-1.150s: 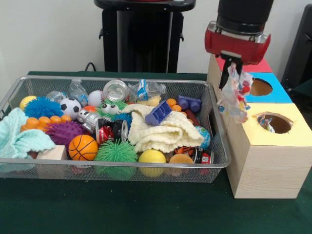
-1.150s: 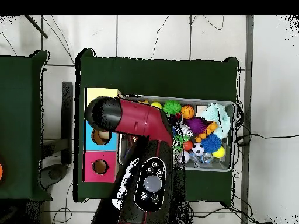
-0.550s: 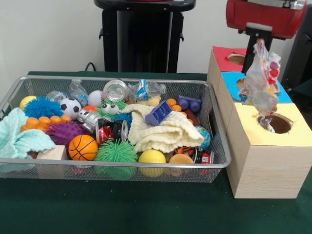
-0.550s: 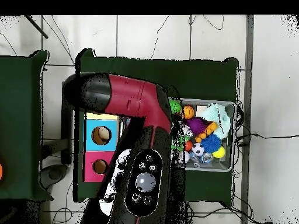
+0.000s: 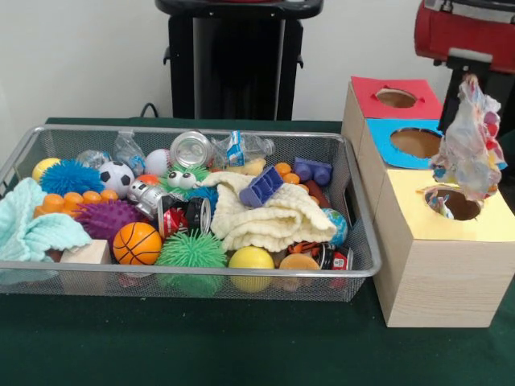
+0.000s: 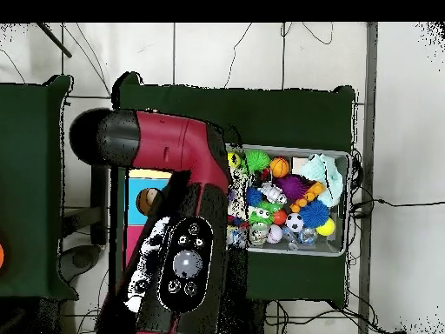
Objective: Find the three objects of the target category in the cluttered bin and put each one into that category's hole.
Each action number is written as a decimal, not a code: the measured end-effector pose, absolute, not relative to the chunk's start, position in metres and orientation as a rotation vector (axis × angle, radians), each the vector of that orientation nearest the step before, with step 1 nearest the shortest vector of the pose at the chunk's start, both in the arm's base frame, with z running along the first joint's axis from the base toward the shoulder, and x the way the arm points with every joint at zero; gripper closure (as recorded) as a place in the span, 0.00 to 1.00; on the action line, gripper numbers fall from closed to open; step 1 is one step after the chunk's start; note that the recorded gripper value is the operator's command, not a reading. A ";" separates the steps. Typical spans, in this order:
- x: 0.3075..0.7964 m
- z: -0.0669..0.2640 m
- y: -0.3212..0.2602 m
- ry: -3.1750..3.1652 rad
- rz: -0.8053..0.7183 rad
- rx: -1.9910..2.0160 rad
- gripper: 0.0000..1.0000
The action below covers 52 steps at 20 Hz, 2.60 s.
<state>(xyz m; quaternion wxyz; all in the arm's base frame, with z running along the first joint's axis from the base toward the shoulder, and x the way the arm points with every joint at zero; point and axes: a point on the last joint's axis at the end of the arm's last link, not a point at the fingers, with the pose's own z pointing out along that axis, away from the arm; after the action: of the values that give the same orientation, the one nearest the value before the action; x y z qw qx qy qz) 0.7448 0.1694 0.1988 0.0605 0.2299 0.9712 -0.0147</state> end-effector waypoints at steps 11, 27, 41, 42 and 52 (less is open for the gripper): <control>0.730 0.154 0.193 2.996 -0.082 0.704 1.00; 0.723 0.106 0.195 3.048 -0.126 0.705 1.00; 0.727 0.105 0.209 3.038 -0.138 0.666 0.00; 0.728 0.105 0.209 3.038 -0.136 0.667 0.00; 0.734 0.110 0.207 3.024 -0.123 0.677 0.00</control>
<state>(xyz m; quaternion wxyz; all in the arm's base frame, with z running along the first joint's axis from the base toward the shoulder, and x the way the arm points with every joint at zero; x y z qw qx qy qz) 0.7341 0.2068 0.1104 0.0201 0.2183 0.9749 -0.0396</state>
